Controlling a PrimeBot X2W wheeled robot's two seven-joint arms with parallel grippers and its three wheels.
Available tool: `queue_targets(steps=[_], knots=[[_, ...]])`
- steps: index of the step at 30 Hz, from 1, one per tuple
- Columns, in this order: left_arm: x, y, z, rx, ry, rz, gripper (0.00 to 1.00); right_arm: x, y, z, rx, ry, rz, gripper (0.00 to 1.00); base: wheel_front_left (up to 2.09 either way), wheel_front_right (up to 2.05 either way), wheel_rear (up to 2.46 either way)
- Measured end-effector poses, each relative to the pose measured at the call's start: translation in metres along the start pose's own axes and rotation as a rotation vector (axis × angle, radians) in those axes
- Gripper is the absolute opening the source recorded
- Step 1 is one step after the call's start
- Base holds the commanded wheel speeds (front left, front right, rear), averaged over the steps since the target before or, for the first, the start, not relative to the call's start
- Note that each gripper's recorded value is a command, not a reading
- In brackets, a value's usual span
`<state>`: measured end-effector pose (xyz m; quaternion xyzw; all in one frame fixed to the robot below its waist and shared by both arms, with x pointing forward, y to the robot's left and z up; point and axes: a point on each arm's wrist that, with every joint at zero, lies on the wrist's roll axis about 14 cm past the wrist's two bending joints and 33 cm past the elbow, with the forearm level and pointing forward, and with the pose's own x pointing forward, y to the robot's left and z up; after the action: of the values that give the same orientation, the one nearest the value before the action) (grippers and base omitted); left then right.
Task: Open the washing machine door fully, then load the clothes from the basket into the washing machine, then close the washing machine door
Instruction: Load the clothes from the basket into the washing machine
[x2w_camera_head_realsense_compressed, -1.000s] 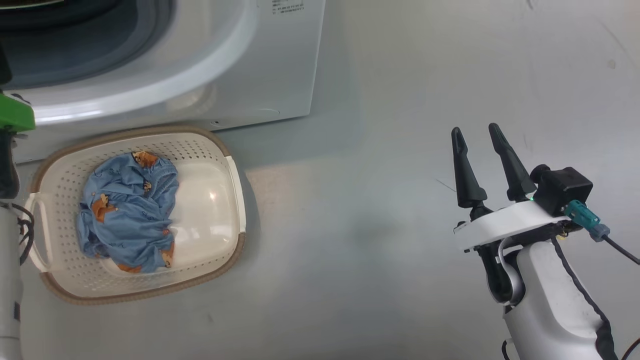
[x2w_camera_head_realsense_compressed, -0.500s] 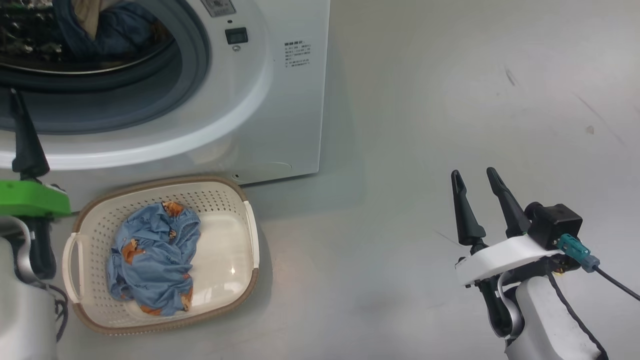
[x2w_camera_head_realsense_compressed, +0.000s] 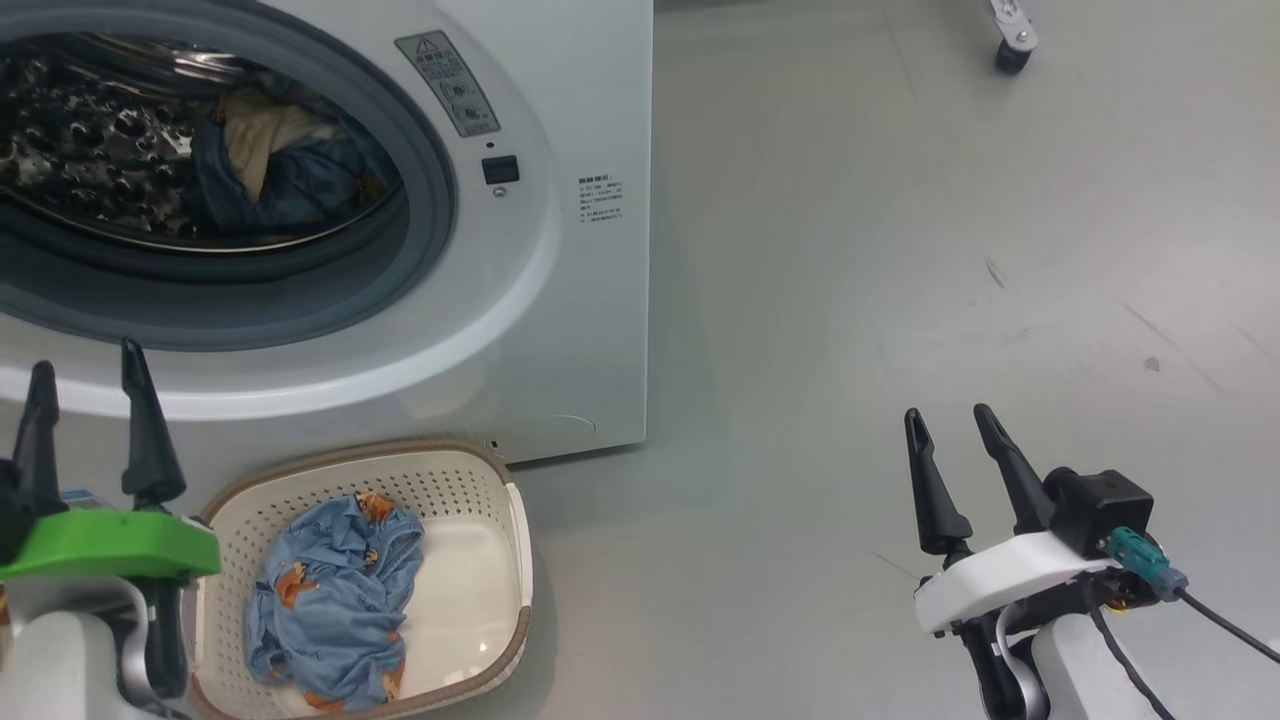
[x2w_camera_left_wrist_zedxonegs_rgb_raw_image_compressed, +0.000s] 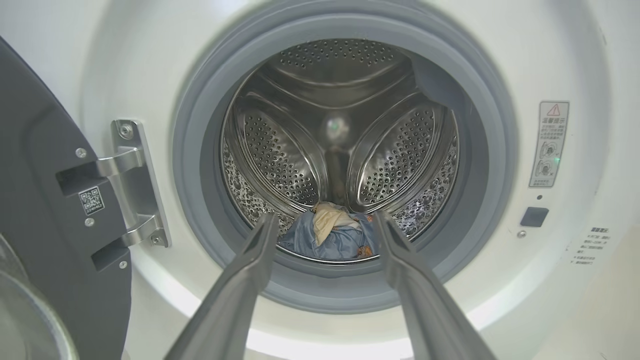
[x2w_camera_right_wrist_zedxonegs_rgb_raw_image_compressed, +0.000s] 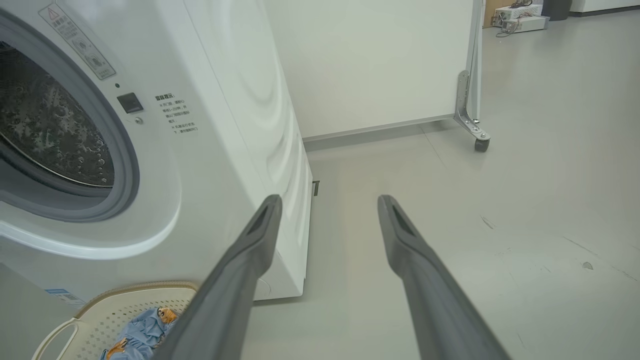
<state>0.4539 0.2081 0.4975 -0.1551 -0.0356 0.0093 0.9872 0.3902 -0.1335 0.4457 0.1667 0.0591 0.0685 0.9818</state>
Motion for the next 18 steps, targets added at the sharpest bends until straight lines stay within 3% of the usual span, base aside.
queue_targets(steps=[18], knots=[[-0.069,0.000,-0.001,0.040,0.017,0.019,1.00,-0.027,0.010,0.015,-0.006,-0.055,0.014,1.00,0.00,0.00,0.00]])
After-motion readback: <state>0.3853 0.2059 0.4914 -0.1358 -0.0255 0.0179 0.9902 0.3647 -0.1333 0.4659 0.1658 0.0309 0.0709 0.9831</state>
